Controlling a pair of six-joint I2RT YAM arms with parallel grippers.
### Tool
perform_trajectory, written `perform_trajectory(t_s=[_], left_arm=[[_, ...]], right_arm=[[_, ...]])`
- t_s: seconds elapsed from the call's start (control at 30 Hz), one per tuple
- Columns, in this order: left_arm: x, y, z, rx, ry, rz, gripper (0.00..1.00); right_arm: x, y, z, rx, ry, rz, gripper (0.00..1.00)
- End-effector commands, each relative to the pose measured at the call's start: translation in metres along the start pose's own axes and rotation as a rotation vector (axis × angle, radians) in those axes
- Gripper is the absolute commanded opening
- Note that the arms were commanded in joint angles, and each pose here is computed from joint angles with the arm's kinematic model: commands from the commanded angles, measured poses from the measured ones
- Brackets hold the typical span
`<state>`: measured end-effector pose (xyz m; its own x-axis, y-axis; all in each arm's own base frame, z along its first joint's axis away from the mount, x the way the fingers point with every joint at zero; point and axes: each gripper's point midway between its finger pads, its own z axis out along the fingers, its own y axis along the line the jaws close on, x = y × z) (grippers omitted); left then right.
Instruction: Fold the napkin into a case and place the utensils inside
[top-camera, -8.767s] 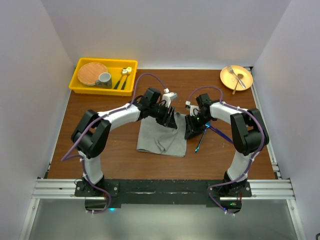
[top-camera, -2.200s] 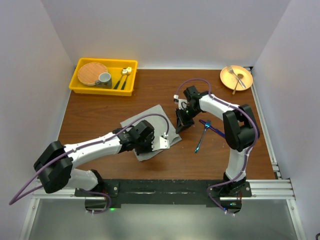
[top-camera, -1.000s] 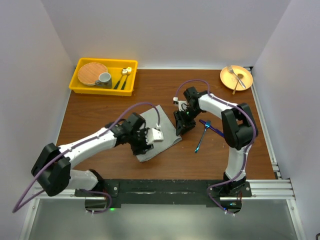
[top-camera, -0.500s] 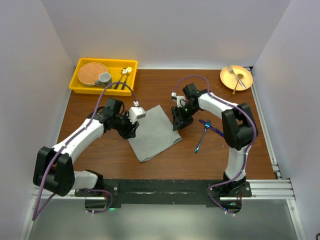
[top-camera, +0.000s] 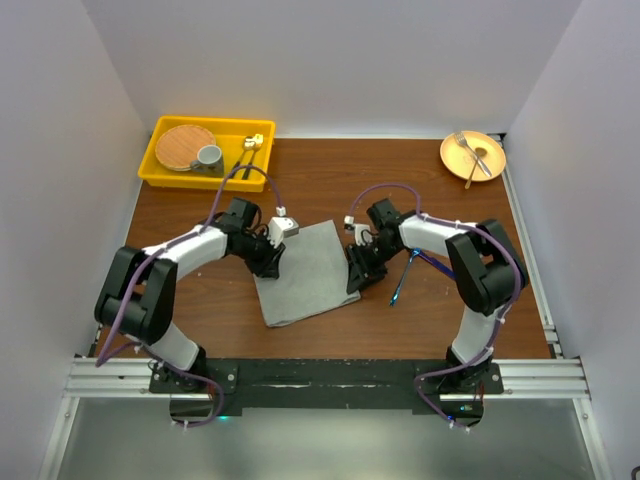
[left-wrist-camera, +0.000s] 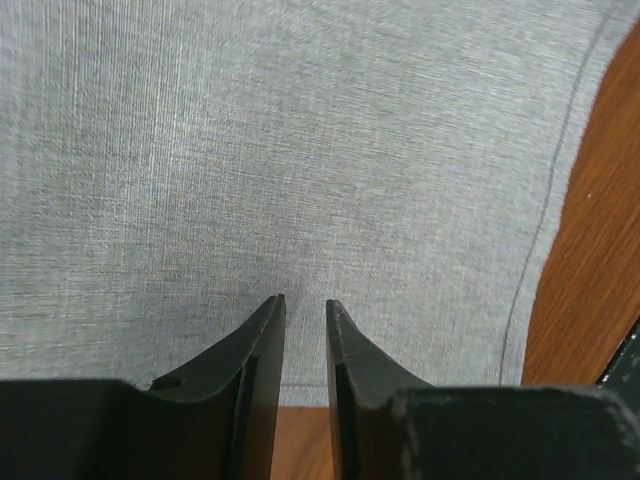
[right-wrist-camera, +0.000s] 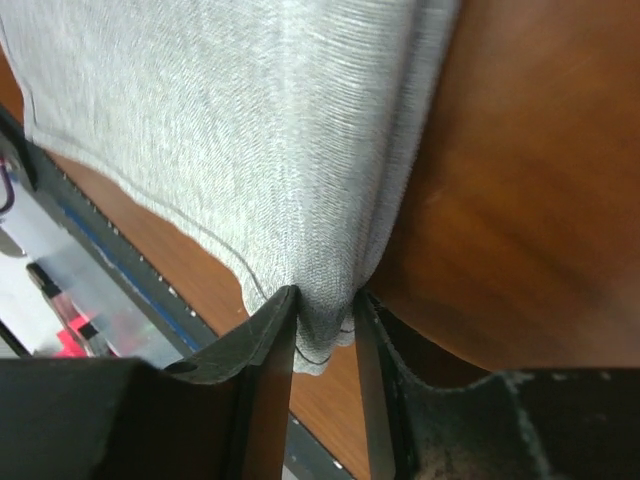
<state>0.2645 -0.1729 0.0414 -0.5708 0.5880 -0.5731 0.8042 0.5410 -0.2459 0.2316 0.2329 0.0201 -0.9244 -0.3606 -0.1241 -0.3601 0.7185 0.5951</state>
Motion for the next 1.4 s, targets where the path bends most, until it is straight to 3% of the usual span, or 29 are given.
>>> perform_trajectory(t_s=[0.0, 0.07, 0.17, 0.27, 0.3, 0.37, 0.4, 0.57, 0.63, 0.67, 0.73, 0.77, 0.87, 0.9, 0.93, 0.97, 1.03, 1.07, 1.23, 1.37], left_arm=[[-0.02, 0.013, 0.013, 0.019, -0.043, 0.036, 0.27], [-0.018, 0.015, 0.02, 0.039, -0.024, 0.019, 0.27], [-0.045, 0.012, 0.009, 0.063, -0.089, 0.055, 0.33], [-0.091, 0.004, -0.029, 0.043, -0.238, 0.139, 0.49], [-0.109, -0.001, -0.052, 0.008, -0.311, 0.182, 0.58], [-0.133, -0.003, -0.078, -0.06, -0.419, 0.198, 0.71], [-0.147, -0.009, -0.101, -0.105, -0.489, 0.218, 0.99], [-0.197, -0.023, -0.171, -0.23, -0.748, 0.214, 1.0], [-0.202, -0.019, -0.181, -0.275, -0.808, 0.176, 1.0], [-0.205, -0.016, -0.182, -0.283, -0.817, 0.15, 1.0], [-0.211, -0.011, -0.177, -0.247, -0.796, 0.038, 1.0], [-0.202, -0.015, -0.166, -0.195, -0.732, 0.003, 1.0], [-0.195, -0.045, -0.14, 0.088, -0.678, -0.024, 1.0], [-0.18, -0.052, -0.117, 0.202, -0.638, -0.093, 1.0], [-0.18, -0.056, -0.11, 0.275, -0.637, -0.25, 1.0], [-0.194, -0.055, -0.113, 0.308, -0.72, -0.236, 1.0], [-0.182, -0.045, -0.083, 0.373, -0.695, -0.441, 1.0], [-0.192, -0.041, -0.085, 0.386, -0.752, -0.436, 1.0], [-0.202, -0.013, -0.053, 0.445, -0.718, -0.631, 1.0], [-0.196, 0.007, -0.031, 0.495, -0.699, -0.739, 1.0]], right_arm=[[0.013, 0.026, 0.002, -0.046, -0.033, -0.05, 0.45], [0.014, 0.034, -0.001, -0.058, -0.035, -0.052, 0.63], [0.009, 0.034, -0.036, 0.019, -0.023, -0.115, 0.76], [-0.028, 0.026, -0.09, 0.144, -0.135, -0.299, 0.87], [-0.035, 0.027, -0.105, 0.168, -0.165, -0.337, 0.96], [-0.075, 0.042, -0.151, 0.223, -0.347, -0.451, 0.98], [-0.089, 0.052, -0.166, 0.229, -0.414, -0.485, 0.98], [-0.159, 0.11, -0.228, 0.198, -0.73, -0.679, 0.98], [-0.179, 0.105, -0.234, 0.233, -0.824, -0.622, 0.98], [-0.187, 0.099, -0.229, 0.238, -0.828, -0.615, 0.98], [-0.186, 0.115, -0.224, 0.081, -0.812, -0.579, 0.98], [-0.185, 0.126, -0.224, 0.01, -0.806, -0.596, 0.98], [-0.174, 0.142, -0.204, -0.169, -0.704, -0.472, 0.98], [-0.171, 0.141, -0.196, -0.201, -0.676, -0.431, 0.98], [-0.168, 0.142, -0.191, -0.236, -0.656, -0.364, 0.98], [-0.168, 0.136, -0.18, -0.255, -0.655, -0.335, 0.98], [-0.167, 0.127, -0.161, -0.305, -0.634, -0.201, 0.98], [-0.177, 0.129, -0.162, -0.331, -0.669, -0.194, 0.98], [-0.205, 0.116, -0.11, -0.44, -0.554, 0.014, 0.98], [-0.231, 0.115, -0.089, -0.513, -0.549, 0.094, 0.98]])
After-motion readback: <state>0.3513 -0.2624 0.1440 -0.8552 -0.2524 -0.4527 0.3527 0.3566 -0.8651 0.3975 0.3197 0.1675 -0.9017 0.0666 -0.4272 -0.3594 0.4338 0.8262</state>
